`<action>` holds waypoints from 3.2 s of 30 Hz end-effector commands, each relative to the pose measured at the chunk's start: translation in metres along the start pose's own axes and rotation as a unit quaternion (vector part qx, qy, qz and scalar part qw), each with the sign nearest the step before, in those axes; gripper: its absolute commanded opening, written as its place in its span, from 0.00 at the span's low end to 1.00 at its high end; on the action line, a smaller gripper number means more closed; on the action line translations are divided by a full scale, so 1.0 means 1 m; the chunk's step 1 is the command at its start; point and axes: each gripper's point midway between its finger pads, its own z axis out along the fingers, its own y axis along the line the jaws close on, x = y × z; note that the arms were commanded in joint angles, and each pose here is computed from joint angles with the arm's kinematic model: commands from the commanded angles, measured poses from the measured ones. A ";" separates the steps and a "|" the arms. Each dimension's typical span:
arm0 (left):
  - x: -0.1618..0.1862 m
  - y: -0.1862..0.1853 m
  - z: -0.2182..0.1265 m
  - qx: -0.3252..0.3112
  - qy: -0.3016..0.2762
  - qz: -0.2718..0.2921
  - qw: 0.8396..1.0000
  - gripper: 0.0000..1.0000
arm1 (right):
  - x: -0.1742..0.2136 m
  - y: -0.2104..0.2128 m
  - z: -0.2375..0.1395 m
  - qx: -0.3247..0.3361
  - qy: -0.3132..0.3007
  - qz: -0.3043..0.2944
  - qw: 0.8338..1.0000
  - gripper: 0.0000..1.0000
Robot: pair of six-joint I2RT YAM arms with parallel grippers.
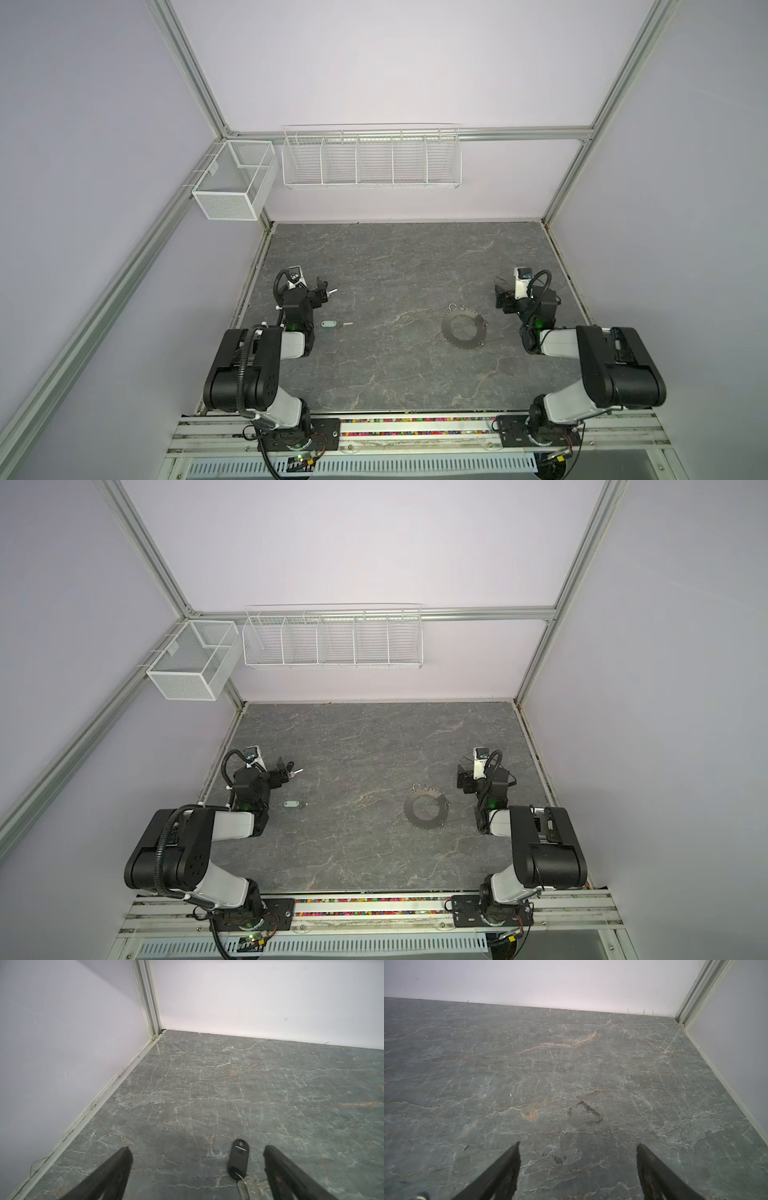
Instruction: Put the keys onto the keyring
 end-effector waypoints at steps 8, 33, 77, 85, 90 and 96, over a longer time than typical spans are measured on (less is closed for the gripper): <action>-0.007 0.002 0.002 -0.003 -0.012 -0.013 1.000 0.99 | -0.008 -0.001 0.001 0.003 -0.011 0.004 1.000 0.88; -0.010 0.006 -0.001 -0.025 -0.022 -0.014 0.999 1.00 | -0.011 -0.005 -0.001 0.014 -0.013 0.006 1.000 0.88; -0.056 -0.186 -0.128 0.363 0.180 0.008 0.914 0.80 | 0.015 0.164 -0.019 -0.348 0.389 -0.252 0.815 0.45; -0.054 -0.196 -0.125 0.364 0.186 0.017 0.912 0.80 | 0.038 0.173 -0.007 -0.357 0.415 -0.259 0.796 0.40; -0.051 -0.202 -0.125 0.366 0.190 0.024 0.911 0.80 | 0.040 0.173 -0.002 -0.354 0.413 -0.275 0.793 0.40; -0.050 -0.208 -0.124 0.365 0.192 0.033 0.910 0.80 | 0.045 0.172 0.002 -0.353 0.416 -0.284 0.789 0.37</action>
